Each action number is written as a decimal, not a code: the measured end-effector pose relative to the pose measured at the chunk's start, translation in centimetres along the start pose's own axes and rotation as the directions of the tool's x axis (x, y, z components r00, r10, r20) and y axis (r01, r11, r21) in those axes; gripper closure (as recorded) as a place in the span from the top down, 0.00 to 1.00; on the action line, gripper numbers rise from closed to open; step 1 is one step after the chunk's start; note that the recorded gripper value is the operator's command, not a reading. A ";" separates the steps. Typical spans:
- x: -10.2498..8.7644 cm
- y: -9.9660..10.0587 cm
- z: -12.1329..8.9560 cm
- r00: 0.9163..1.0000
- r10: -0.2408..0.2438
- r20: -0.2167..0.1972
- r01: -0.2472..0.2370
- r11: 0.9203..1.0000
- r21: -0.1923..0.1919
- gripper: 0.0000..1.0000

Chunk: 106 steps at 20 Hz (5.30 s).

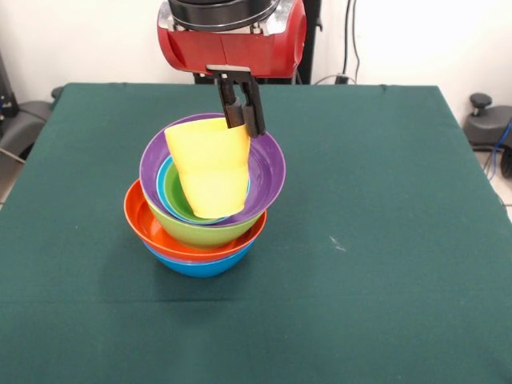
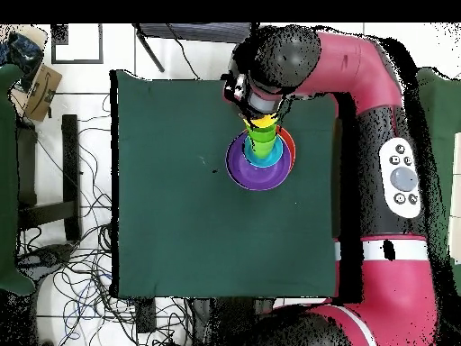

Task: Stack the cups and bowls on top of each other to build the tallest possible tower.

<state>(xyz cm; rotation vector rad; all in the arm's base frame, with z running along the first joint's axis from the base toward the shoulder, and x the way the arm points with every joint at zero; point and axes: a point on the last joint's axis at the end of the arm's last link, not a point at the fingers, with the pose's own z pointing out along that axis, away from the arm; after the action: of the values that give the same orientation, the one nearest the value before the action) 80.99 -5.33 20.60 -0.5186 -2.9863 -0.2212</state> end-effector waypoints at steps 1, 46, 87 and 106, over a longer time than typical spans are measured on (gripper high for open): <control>0.0 0.0 0.0 1.000 0.000 0.000 0.000 1.000 0.001 0.00; -1.6 -2.4 -2.0 0.999 0.039 -0.022 -0.037 0.997 0.065 0.00; 0.1 -1.3 1.4 0.991 0.026 -0.134 -0.019 0.998 0.054 0.00; 1.9 -0.3 3.3 0.982 0.004 -0.191 0.007 0.998 0.057 0.00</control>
<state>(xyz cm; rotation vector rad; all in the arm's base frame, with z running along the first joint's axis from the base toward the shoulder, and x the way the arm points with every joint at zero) 78.83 -4.44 17.60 -0.4608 -2.7972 -0.1738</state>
